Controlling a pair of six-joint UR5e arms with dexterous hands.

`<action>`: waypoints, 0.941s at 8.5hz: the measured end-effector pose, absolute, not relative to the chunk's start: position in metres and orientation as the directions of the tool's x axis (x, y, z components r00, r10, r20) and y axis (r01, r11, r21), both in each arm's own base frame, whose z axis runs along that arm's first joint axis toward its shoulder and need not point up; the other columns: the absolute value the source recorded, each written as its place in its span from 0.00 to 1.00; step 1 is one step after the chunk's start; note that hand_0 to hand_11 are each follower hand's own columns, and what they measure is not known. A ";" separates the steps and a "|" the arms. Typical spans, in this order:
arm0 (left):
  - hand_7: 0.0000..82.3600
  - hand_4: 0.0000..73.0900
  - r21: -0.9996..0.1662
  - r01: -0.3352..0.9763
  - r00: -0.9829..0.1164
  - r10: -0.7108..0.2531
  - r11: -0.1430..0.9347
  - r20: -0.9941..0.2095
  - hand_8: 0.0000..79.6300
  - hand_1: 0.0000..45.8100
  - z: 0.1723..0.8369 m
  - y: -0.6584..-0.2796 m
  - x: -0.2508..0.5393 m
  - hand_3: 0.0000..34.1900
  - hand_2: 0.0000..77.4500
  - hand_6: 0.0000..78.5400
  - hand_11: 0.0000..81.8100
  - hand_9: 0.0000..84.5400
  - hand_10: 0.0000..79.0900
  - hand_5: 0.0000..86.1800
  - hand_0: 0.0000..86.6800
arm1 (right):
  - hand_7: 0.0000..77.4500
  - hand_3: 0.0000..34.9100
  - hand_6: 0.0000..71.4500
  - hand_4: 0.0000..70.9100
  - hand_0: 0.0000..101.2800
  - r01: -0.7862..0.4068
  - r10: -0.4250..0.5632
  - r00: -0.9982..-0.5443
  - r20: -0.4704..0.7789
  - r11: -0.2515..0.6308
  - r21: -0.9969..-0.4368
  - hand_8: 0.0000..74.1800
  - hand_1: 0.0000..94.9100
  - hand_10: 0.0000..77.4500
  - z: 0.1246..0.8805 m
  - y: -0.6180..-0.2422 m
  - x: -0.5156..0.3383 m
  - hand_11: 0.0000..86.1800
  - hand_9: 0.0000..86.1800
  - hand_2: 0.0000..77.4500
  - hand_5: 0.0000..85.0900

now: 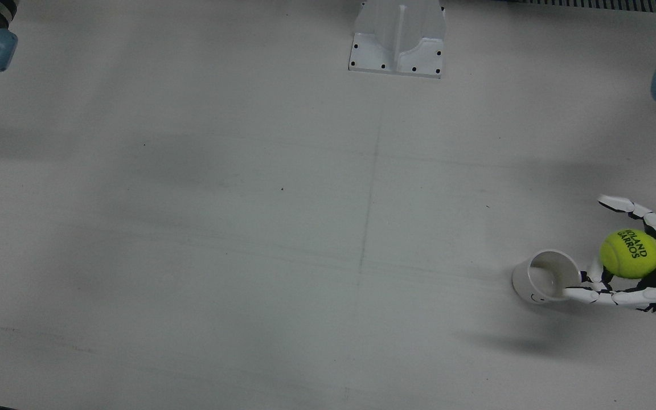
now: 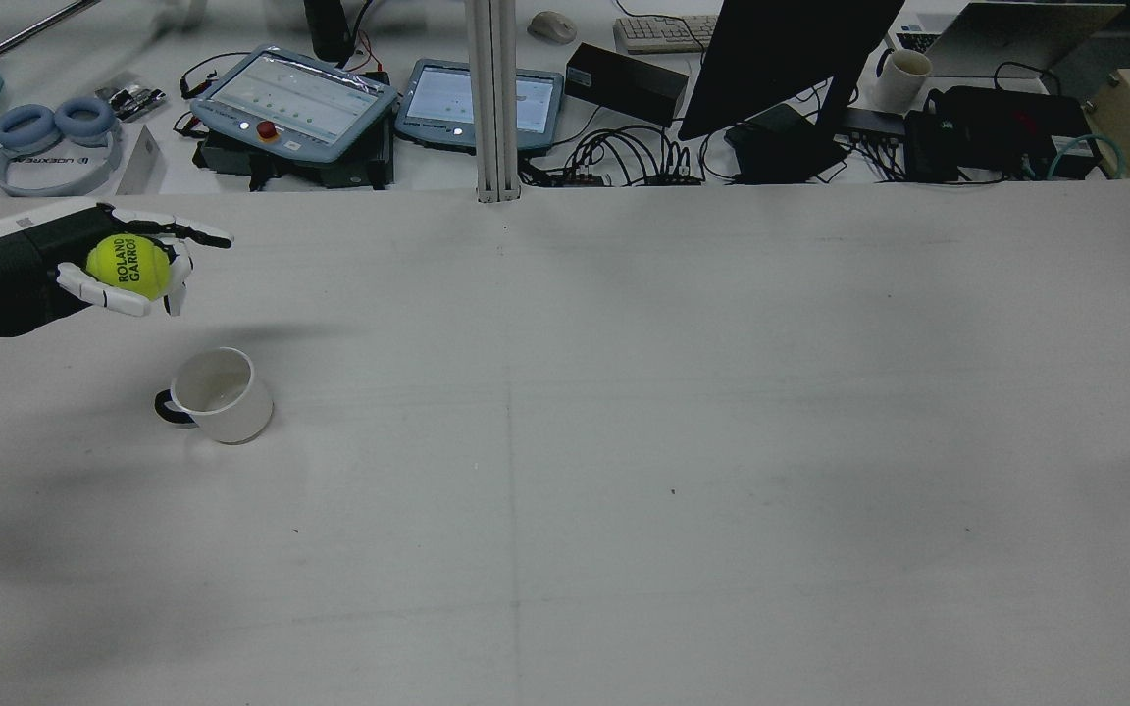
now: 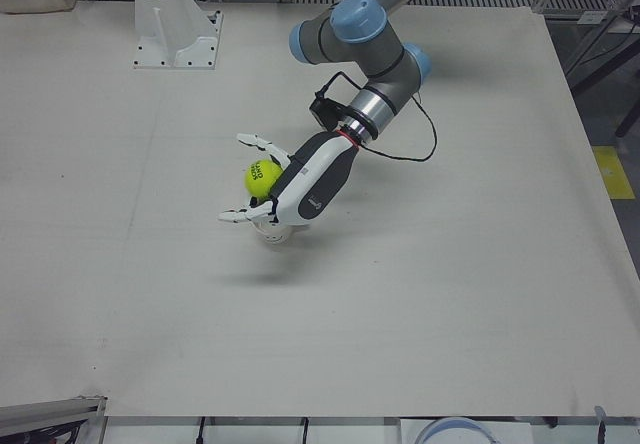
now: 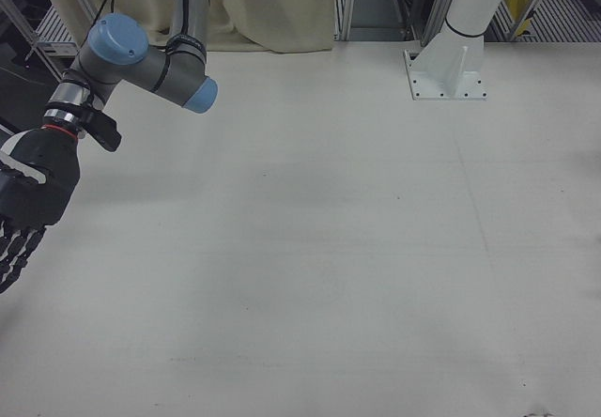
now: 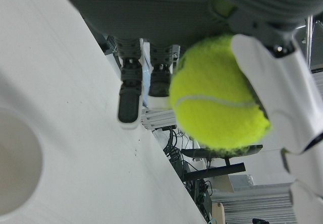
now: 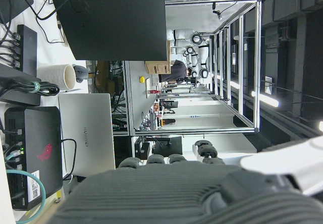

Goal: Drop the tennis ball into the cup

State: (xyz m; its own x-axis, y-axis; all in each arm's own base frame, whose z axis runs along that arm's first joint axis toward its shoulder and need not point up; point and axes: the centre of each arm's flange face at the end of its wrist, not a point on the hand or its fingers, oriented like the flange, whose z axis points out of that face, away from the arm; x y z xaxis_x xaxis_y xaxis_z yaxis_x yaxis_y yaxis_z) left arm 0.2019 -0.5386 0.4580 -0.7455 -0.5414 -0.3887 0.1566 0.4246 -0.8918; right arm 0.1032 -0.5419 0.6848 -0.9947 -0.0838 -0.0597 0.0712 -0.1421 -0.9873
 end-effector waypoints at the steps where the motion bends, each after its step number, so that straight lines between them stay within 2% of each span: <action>1: 0.66 0.53 -0.890 0.157 -0.741 -0.545 0.428 -0.393 0.63 0.13 0.459 -0.538 0.206 0.00 0.26 0.74 0.61 0.83 0.46 0.15 0.51 | 0.00 0.00 0.00 0.00 0.00 0.071 -0.084 -0.995 -0.060 -0.142 -0.987 0.00 0.01 0.00 0.685 -0.542 0.103 0.01 0.00 0.01 0.00; 2: 0.66 0.53 -0.889 0.156 -0.739 -0.547 0.431 -0.395 0.63 0.11 0.459 -0.537 0.209 0.00 0.35 0.74 0.56 0.82 0.40 0.19 0.49 | 0.00 0.00 0.00 0.00 0.00 0.071 -0.084 -0.995 -0.060 -0.143 -0.987 0.00 0.01 0.00 0.685 -0.542 0.103 0.01 0.00 0.01 0.00; 3: 0.66 0.53 -0.888 0.154 -0.738 -0.547 0.433 -0.395 0.63 0.11 0.459 -0.537 0.210 0.00 0.35 0.74 0.56 0.82 0.40 0.19 0.49 | 0.00 0.00 0.00 0.00 0.00 0.071 -0.084 -0.995 -0.060 -0.143 -0.987 0.00 0.01 0.00 0.685 -0.542 0.103 0.01 0.00 0.01 0.00; 4: 0.65 0.22 -0.887 0.152 -0.739 -0.546 0.436 -0.394 0.40 0.18 0.458 -0.537 0.210 0.00 0.11 0.74 0.31 0.59 0.06 0.00 0.46 | 0.00 0.00 0.00 0.00 0.00 0.071 -0.084 -0.995 -0.060 -0.143 -0.987 0.00 0.01 0.00 0.685 -0.542 0.103 0.01 0.00 0.01 0.00; 5: 0.65 0.22 -0.887 0.149 -0.740 -0.546 0.438 -0.394 0.40 0.18 0.456 -0.536 0.210 0.00 0.11 0.74 0.31 0.59 0.06 0.00 0.46 | 0.00 0.00 0.00 0.00 0.00 0.071 -0.084 -0.995 -0.059 -0.144 -0.987 0.00 0.01 0.00 0.685 -0.542 0.103 0.01 0.00 0.01 0.00; 6: 0.53 0.09 -0.887 0.147 -0.740 -0.545 0.438 -0.393 0.02 0.24 0.456 -0.536 0.210 0.00 0.24 0.57 0.11 0.30 0.00 0.01 0.46 | 0.00 0.00 0.00 0.00 0.00 0.071 -0.084 -0.995 -0.059 -0.143 -0.987 0.00 0.01 0.00 0.685 -0.542 0.103 0.01 0.00 0.01 0.00; 7: 0.40 0.09 -0.887 0.147 -0.741 -0.546 0.438 -0.392 0.02 0.36 0.456 -0.536 0.209 0.00 0.18 0.42 0.01 0.30 0.00 0.00 0.49 | 0.00 0.00 0.00 0.00 0.00 0.071 -0.084 -0.995 -0.060 -0.142 -0.987 0.00 0.01 0.00 0.685 -0.542 0.103 0.01 0.00 0.01 0.00; 8: 0.26 0.07 -0.887 0.145 -0.741 -0.546 0.438 -0.391 0.00 0.35 0.456 -0.536 0.209 0.00 0.20 0.26 0.01 0.02 0.00 0.01 0.50 | 0.00 0.00 0.00 0.00 0.00 0.071 -0.084 -0.995 -0.060 -0.142 -0.987 0.00 0.01 0.00 0.685 -0.542 0.103 0.01 0.00 0.01 0.00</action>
State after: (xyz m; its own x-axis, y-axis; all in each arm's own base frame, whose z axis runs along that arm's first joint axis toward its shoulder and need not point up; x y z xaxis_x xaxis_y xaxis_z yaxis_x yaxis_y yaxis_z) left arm 0.2092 -0.5359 0.4561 -0.7408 -0.5461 -0.3911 0.1453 0.4382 -0.8871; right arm 0.1032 -0.5419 0.6847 -0.9947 -0.0837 -0.0598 0.0713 -0.1419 -0.9873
